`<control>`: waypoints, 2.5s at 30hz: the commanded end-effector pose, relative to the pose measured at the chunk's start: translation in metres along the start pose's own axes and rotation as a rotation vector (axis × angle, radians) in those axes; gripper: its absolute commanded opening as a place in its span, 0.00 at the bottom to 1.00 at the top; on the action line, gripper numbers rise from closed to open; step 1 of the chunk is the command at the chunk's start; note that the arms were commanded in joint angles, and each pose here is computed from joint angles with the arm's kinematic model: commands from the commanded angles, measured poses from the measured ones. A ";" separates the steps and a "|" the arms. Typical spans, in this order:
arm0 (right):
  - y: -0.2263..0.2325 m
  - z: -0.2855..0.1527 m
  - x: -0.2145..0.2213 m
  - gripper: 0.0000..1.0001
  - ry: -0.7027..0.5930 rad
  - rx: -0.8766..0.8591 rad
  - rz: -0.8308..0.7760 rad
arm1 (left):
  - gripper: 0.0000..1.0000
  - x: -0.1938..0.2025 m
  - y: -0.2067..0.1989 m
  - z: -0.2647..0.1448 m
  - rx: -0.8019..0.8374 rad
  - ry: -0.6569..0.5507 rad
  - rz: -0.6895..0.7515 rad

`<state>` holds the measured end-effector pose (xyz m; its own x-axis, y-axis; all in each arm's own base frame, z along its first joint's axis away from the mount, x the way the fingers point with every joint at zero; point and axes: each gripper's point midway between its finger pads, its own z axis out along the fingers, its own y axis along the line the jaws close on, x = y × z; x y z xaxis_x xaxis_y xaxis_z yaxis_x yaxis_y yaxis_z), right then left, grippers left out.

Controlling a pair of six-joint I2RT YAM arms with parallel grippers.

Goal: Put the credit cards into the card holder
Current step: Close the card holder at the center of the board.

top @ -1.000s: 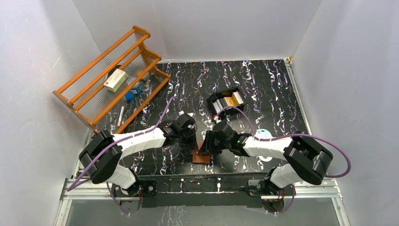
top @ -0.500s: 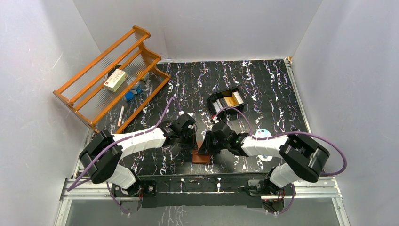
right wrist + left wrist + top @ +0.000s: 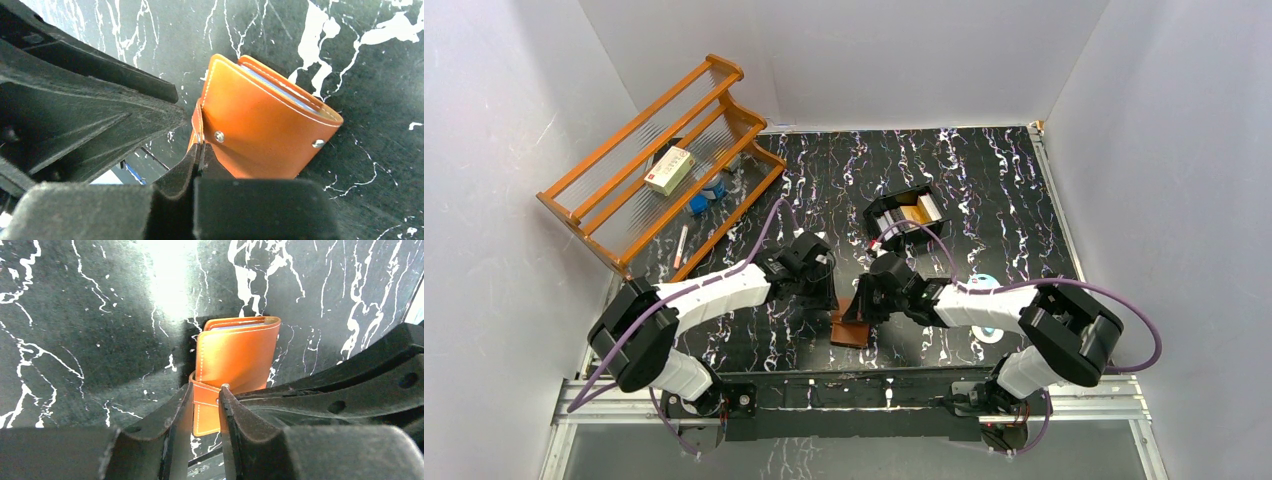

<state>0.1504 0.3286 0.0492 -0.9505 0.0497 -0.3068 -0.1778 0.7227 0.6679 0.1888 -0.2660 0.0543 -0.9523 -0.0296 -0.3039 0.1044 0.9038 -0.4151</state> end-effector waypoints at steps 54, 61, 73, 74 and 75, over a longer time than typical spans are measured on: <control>-0.048 0.009 -0.005 0.00 0.051 0.144 0.121 | 0.22 0.003 -0.009 0.001 0.084 0.016 0.043; -0.047 0.009 -0.007 0.00 0.045 0.140 0.117 | 0.21 0.000 -0.011 -0.001 0.096 0.002 0.041; -0.032 0.001 -0.022 0.10 0.004 0.117 0.092 | 0.19 0.009 0.006 0.021 0.025 0.047 0.038; -0.029 0.000 -0.024 0.11 -0.003 0.113 0.088 | 0.19 0.010 0.007 0.022 0.022 0.048 0.038; -0.027 -0.001 -0.027 0.12 -0.011 0.108 0.082 | 0.19 0.010 0.007 0.023 0.020 0.050 0.038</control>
<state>0.1676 0.3171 0.0367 -0.9737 0.1045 -0.2023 -0.0588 0.7427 0.6670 0.1863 -0.2758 0.0361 -0.9594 0.0255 -0.2809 0.1560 0.8778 -0.4530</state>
